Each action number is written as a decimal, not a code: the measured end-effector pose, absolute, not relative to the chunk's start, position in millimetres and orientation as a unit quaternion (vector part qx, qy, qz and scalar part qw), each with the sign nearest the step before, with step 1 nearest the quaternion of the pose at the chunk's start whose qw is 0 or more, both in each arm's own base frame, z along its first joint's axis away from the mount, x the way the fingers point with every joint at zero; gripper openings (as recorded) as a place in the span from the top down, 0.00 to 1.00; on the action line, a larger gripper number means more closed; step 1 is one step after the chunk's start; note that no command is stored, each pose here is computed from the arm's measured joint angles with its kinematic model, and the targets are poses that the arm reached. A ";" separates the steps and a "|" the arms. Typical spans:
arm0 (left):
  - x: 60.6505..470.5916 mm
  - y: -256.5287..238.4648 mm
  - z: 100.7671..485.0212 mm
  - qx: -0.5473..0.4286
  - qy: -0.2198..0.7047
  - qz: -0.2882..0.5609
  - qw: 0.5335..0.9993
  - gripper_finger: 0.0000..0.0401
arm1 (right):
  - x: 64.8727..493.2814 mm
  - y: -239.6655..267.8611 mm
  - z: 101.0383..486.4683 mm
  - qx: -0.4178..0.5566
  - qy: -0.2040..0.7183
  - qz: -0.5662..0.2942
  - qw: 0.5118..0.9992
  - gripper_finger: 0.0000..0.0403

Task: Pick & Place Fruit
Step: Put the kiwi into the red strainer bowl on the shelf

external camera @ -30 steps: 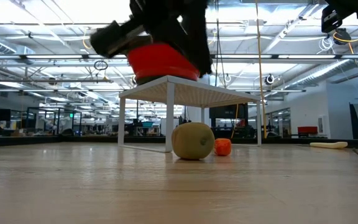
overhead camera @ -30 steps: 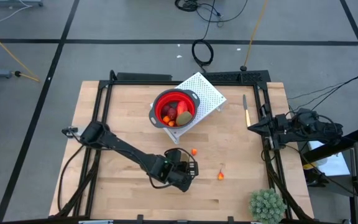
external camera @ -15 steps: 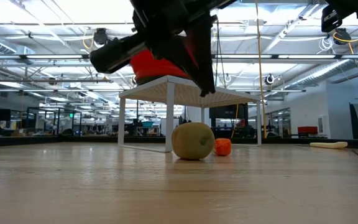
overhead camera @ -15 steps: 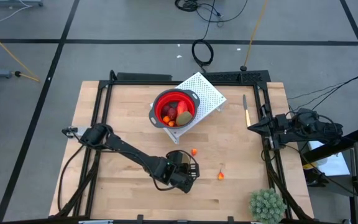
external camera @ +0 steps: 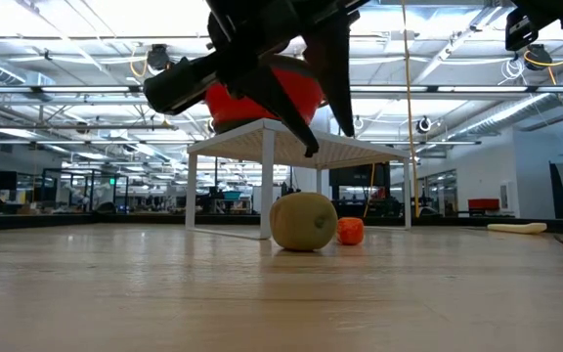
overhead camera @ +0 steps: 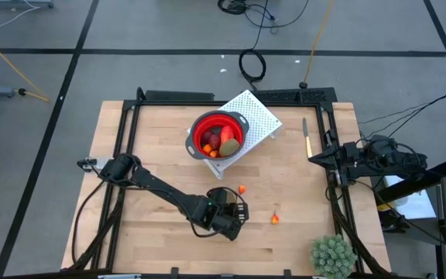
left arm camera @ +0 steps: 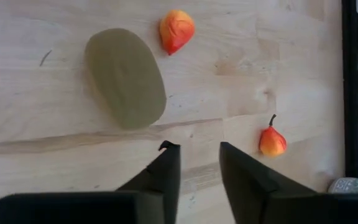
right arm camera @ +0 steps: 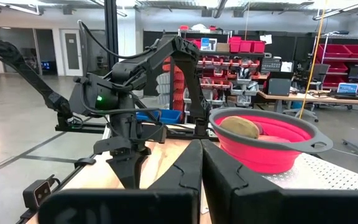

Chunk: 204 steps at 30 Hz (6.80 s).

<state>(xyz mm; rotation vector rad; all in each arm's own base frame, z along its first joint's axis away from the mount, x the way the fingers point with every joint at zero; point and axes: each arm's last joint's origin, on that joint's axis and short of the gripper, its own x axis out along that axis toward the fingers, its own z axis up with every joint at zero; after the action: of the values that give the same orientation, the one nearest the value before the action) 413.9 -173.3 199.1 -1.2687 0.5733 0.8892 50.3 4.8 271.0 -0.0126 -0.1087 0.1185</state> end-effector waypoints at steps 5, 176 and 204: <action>414.0 -173.2 199.2 -0.578 0.245 0.402 0.667 0.55 | 50.3 4.8 271.0 -0.006 -0.054 0.059 0.997 1.00; 368.3 -205.0 437.0 -0.105 -0.337 -0.307 0.884 0.50 | 93.8 1.9 175.6 -0.007 0.014 -0.035 0.999 1.00; 343.8 -178.0 459.9 -0.212 -0.501 -0.048 0.838 0.50 | 93.9 1.9 175.4 -0.011 0.013 -0.035 0.999 1.00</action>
<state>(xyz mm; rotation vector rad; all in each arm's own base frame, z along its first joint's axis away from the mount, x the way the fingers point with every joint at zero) 343.8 -178.0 459.9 -0.4479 -1.0601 -0.1023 93.9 1.9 175.4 -0.0224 0.0253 -0.0699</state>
